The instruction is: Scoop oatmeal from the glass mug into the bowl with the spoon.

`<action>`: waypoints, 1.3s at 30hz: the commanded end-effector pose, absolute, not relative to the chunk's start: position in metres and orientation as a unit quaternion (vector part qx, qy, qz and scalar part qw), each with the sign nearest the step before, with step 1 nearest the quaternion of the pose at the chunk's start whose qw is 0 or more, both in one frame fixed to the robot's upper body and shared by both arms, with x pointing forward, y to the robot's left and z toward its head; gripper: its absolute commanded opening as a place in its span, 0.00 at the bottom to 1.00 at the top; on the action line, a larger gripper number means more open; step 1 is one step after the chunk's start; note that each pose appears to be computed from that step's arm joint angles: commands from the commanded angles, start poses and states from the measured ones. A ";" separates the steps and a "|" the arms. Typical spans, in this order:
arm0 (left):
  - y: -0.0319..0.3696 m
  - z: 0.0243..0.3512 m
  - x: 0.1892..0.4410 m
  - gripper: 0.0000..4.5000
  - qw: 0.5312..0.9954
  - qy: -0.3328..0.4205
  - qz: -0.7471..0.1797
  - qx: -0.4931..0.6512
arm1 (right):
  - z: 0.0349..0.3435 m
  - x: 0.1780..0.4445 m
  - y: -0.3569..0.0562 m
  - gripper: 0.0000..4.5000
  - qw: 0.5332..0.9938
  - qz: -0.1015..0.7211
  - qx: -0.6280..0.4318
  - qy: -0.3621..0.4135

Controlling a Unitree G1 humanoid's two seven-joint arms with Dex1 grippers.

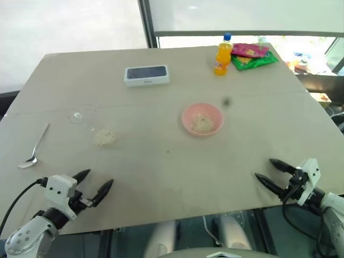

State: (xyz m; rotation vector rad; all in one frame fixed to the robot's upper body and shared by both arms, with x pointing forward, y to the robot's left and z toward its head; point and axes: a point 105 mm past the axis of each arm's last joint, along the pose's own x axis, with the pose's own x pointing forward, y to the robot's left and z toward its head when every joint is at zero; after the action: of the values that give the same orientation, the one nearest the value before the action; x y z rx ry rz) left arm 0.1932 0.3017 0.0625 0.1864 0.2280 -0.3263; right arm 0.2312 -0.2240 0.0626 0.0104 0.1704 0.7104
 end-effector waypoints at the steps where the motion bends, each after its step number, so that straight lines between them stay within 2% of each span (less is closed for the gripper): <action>1: 0.303 0.066 0.197 0.98 0.974 0.107 -0.169 0.106 | 0.070 0.231 -0.223 1.00 0.937 0.344 -0.006 0.068; 22: 0.312 0.068 0.196 0.98 0.976 0.103 -0.165 0.100 | 0.070 0.235 -0.226 1.00 0.936 0.345 -0.016 0.071; 28: 0.318 0.072 0.196 0.98 0.981 0.108 -0.128 0.094 | 0.071 0.235 -0.224 1.00 0.933 0.353 -0.018 0.070; 32: 0.343 0.090 0.199 0.98 0.989 0.117 -0.075 0.048 | 0.085 0.235 -0.207 1.00 0.915 0.398 -0.042 0.051; 35: 0.366 0.113 0.208 0.98 0.992 0.102 -0.036 0.064 | 0.103 0.235 -0.189 1.00 0.897 0.439 -0.045 0.034; 39: 0.388 0.139 0.225 0.98 0.990 0.102 -0.011 0.098 | 0.134 0.226 -0.153 1.00 0.845 0.532 -0.058 0.010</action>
State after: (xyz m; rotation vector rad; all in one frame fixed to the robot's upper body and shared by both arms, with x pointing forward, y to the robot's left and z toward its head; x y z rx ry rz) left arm 0.2267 0.3775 0.1293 0.1790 0.2085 -0.0601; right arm 0.2342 -0.1656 0.1209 -0.1197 0.0530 1.0377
